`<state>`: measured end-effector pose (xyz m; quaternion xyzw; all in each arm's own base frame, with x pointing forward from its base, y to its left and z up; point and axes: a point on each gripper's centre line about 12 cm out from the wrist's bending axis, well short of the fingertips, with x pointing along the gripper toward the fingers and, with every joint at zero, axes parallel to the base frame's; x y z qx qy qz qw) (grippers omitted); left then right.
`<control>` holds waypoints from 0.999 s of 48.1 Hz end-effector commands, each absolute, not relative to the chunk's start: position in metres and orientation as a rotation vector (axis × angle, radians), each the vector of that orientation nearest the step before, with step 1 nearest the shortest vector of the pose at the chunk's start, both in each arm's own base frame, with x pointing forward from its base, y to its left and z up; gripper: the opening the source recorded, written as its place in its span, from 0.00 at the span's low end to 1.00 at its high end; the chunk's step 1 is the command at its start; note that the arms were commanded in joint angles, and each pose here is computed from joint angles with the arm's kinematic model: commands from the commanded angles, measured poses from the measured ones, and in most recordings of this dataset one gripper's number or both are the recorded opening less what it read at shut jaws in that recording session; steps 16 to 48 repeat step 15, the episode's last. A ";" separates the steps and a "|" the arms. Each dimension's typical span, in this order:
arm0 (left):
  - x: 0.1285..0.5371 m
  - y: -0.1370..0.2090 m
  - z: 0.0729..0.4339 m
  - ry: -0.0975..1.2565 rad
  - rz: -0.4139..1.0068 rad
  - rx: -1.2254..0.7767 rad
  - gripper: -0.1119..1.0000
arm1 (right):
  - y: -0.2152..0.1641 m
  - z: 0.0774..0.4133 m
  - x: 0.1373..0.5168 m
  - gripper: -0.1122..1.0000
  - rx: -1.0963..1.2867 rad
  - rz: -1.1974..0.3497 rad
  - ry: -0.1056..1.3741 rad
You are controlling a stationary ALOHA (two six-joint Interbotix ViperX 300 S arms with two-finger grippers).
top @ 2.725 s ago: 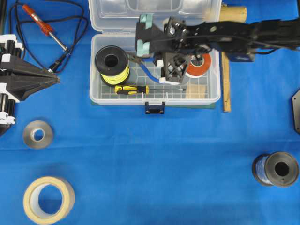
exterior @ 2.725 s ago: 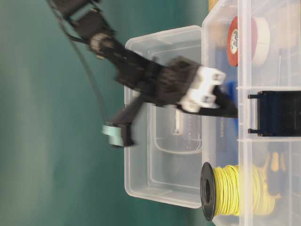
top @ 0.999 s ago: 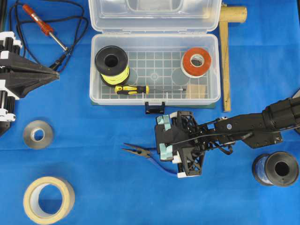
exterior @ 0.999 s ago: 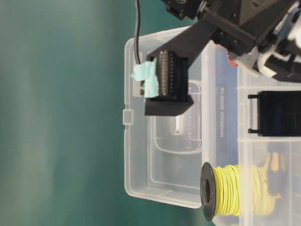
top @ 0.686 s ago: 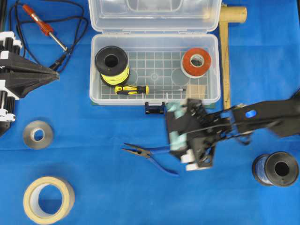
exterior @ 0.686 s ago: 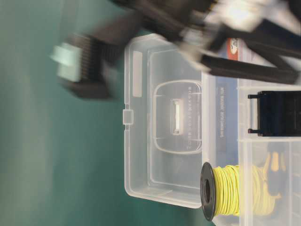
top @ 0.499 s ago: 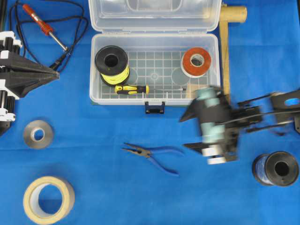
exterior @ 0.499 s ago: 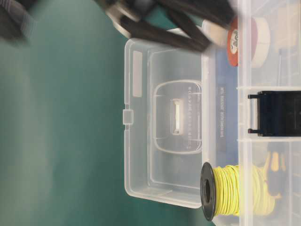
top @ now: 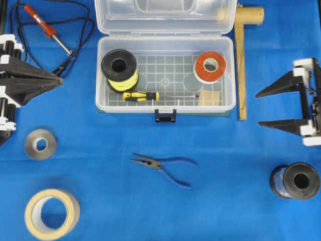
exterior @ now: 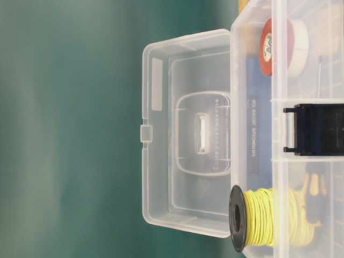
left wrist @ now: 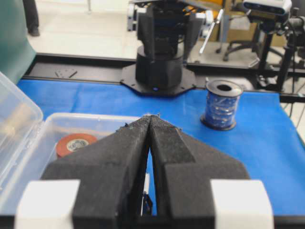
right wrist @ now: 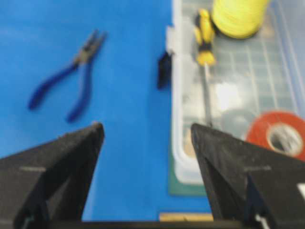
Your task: Pick the nipper from the toolbox among several items.
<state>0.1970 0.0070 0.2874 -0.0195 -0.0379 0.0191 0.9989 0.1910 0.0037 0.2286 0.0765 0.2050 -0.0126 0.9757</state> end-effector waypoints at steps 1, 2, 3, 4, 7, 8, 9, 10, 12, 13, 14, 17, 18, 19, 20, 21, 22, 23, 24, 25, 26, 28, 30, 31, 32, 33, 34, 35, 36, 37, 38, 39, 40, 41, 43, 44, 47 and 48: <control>0.198 0.007 0.291 -0.094 0.037 -0.039 0.10 | 0.000 0.227 0.184 0.77 0.159 -0.035 0.365; 0.198 0.007 0.292 -0.096 0.037 -0.039 0.10 | 0.000 0.225 0.183 0.77 0.158 -0.037 0.361; 0.198 0.007 0.291 -0.096 0.037 -0.039 0.10 | 0.000 0.222 0.181 0.77 0.160 -0.037 0.358; 0.199 0.007 0.291 -0.094 0.037 -0.039 0.10 | -0.001 0.219 0.180 0.77 0.163 -0.038 0.349; 0.199 0.007 0.291 -0.094 0.038 -0.039 0.10 | -0.002 0.214 0.177 0.77 0.163 -0.039 0.334; 0.199 0.007 0.291 -0.097 0.038 -0.039 0.10 | -0.002 0.212 0.176 0.77 0.164 -0.039 0.332; 0.199 0.007 0.291 -0.097 0.038 -0.039 0.10 | -0.001 0.211 0.176 0.77 0.164 -0.037 0.328; 0.199 0.007 0.291 -0.097 0.038 -0.039 0.10 | -0.001 0.209 0.176 0.77 0.166 -0.036 0.328; 0.199 0.007 0.291 -0.097 0.038 -0.039 0.10 | -0.001 0.207 0.175 0.77 0.168 -0.034 0.327; 0.199 0.007 0.291 -0.099 0.038 -0.039 0.10 | -0.001 0.206 0.176 0.77 0.167 -0.034 0.324; 0.199 0.007 0.291 -0.099 0.038 -0.039 0.10 | -0.001 0.205 0.176 0.77 0.168 -0.032 0.326; 0.199 0.007 0.291 -0.099 0.038 -0.039 0.10 | -0.001 0.205 0.176 0.77 0.168 -0.032 0.327; 0.199 0.007 0.291 -0.099 0.038 -0.039 0.10 | -0.001 0.205 0.176 0.77 0.168 -0.032 0.327; 0.199 0.007 0.291 -0.099 0.038 -0.039 0.10 | -0.001 0.205 0.176 0.77 0.168 -0.032 0.327; 0.199 0.007 0.291 -0.099 0.038 -0.039 0.10 | -0.001 0.205 0.176 0.77 0.168 -0.032 0.327; 0.199 0.007 0.291 -0.099 0.038 -0.039 0.10 | -0.001 0.205 0.176 0.77 0.168 -0.032 0.327; 0.199 0.007 0.291 -0.099 0.038 -0.039 0.10 | -0.001 0.205 0.176 0.77 0.168 -0.032 0.327; 0.199 0.007 0.291 -0.099 0.038 -0.039 0.10 | -0.001 0.205 0.176 0.77 0.168 -0.032 0.327; 0.199 0.007 0.291 -0.099 0.038 -0.039 0.10 | -0.001 0.205 0.176 0.77 0.168 -0.032 0.327; 0.199 0.007 0.291 -0.099 0.038 -0.039 0.10 | -0.001 0.205 0.176 0.77 0.168 -0.032 0.327; 0.199 0.007 0.291 -0.099 0.038 -0.039 0.10 | -0.001 0.205 0.176 0.77 0.168 -0.032 0.327; 0.199 0.007 0.291 -0.099 0.038 -0.039 0.10 | -0.001 0.205 0.176 0.77 0.168 -0.032 0.327; 0.199 0.007 0.291 -0.099 0.038 -0.039 0.10 | -0.001 0.205 0.176 0.77 0.168 -0.032 0.327; 0.199 0.007 0.291 -0.099 0.038 -0.039 0.10 | -0.001 0.205 0.176 0.77 0.168 -0.032 0.327; 0.199 0.007 0.291 -0.099 0.038 -0.039 0.10 | -0.001 0.205 0.176 0.77 0.168 -0.032 0.327; 0.199 0.007 0.291 -0.099 0.038 -0.039 0.10 | -0.001 0.205 0.176 0.77 0.168 -0.032 0.327; 0.199 0.007 0.291 -0.099 0.038 -0.039 0.10 | -0.001 0.205 0.176 0.77 0.168 -0.032 0.327; 0.199 0.007 0.291 -0.099 0.038 -0.039 0.10 | -0.001 0.205 0.176 0.77 0.168 -0.032 0.327; 0.199 0.007 0.291 -0.099 0.038 -0.039 0.10 | -0.001 0.205 0.176 0.77 0.168 -0.032 0.327; 0.199 0.007 0.291 -0.099 0.038 -0.039 0.10 | -0.001 0.205 0.176 0.77 0.168 -0.032 0.327; 0.199 0.007 0.291 -0.099 0.038 -0.039 0.10 | -0.001 0.205 0.176 0.77 0.168 -0.032 0.327; 0.199 0.007 0.291 -0.099 0.038 -0.039 0.10 | -0.001 0.205 0.176 0.77 0.168 -0.032 0.327; 0.199 0.007 0.291 -0.099 0.038 -0.039 0.10 | -0.001 0.205 0.176 0.77 0.168 -0.032 0.327; 0.199 0.007 0.291 -0.099 0.038 -0.039 0.10 | -0.001 0.205 0.176 0.77 0.168 -0.032 0.327; 0.199 0.007 0.291 -0.099 0.038 -0.039 0.10 | -0.001 0.205 0.176 0.77 0.168 -0.032 0.327; 0.199 0.007 0.291 -0.099 0.038 -0.039 0.10 | -0.001 0.205 0.176 0.77 0.168 -0.032 0.327; 0.199 0.007 0.291 -0.099 0.038 -0.039 0.10 | -0.001 0.205 0.176 0.77 0.168 -0.032 0.327; 0.199 0.007 0.291 -0.099 0.038 -0.039 0.10 | -0.001 0.205 0.176 0.77 0.168 -0.032 0.327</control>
